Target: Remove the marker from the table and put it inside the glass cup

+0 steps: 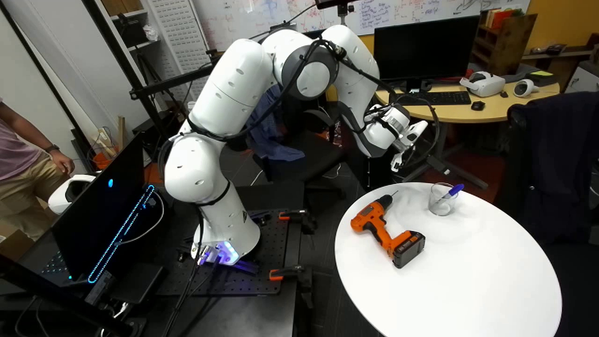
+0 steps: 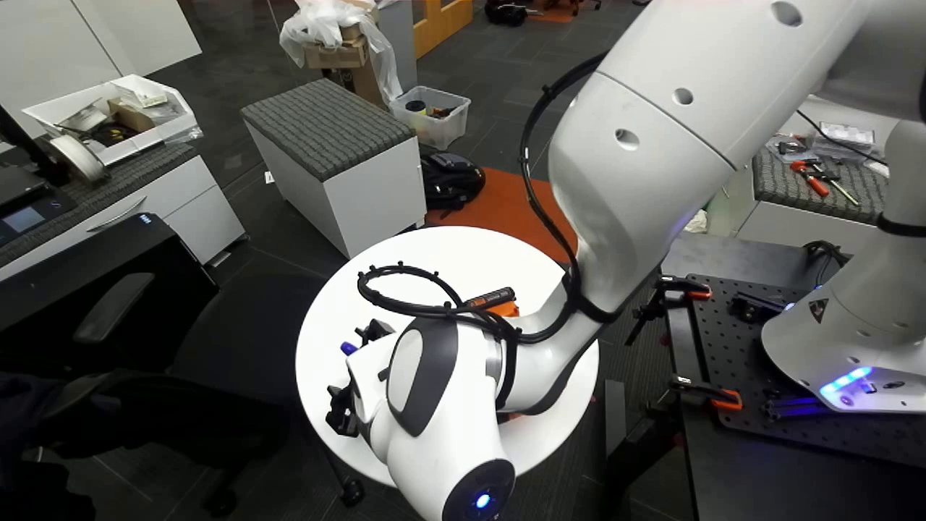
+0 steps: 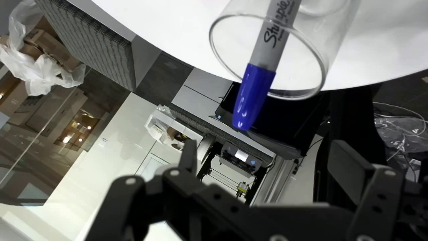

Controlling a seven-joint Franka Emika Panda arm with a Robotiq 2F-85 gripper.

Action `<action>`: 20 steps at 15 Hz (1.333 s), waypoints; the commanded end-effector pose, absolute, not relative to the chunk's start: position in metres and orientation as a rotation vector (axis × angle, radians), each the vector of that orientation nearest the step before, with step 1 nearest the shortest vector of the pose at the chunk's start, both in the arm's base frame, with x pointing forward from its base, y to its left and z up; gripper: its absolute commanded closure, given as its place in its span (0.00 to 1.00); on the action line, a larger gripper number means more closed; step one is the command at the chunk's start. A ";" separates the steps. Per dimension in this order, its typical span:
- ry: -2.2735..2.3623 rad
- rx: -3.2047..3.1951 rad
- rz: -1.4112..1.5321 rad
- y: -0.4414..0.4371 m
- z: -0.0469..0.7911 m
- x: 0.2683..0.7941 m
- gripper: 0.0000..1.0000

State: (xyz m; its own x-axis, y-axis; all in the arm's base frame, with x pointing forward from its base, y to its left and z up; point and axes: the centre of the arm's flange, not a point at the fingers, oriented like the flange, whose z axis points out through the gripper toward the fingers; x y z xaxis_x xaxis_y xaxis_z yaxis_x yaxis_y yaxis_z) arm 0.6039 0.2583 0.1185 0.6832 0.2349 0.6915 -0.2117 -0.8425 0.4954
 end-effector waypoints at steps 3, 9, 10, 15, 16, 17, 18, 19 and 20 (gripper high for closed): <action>-0.036 2.302 1.071 0.256 0.155 0.591 0.00; -0.098 2.230 1.137 0.247 0.186 0.592 0.00; -0.115 2.219 1.153 0.243 0.192 0.592 0.00; -0.257 2.189 1.241 0.216 0.222 0.593 0.00; -0.291 2.187 1.255 0.210 0.227 0.593 0.00; -0.323 2.191 1.266 0.202 0.230 0.594 0.00; -0.354 2.197 1.274 0.193 0.233 0.595 0.00; -0.385 2.200 1.281 0.184 0.235 0.597 0.00; -0.416 2.199 1.286 0.175 0.236 0.599 0.00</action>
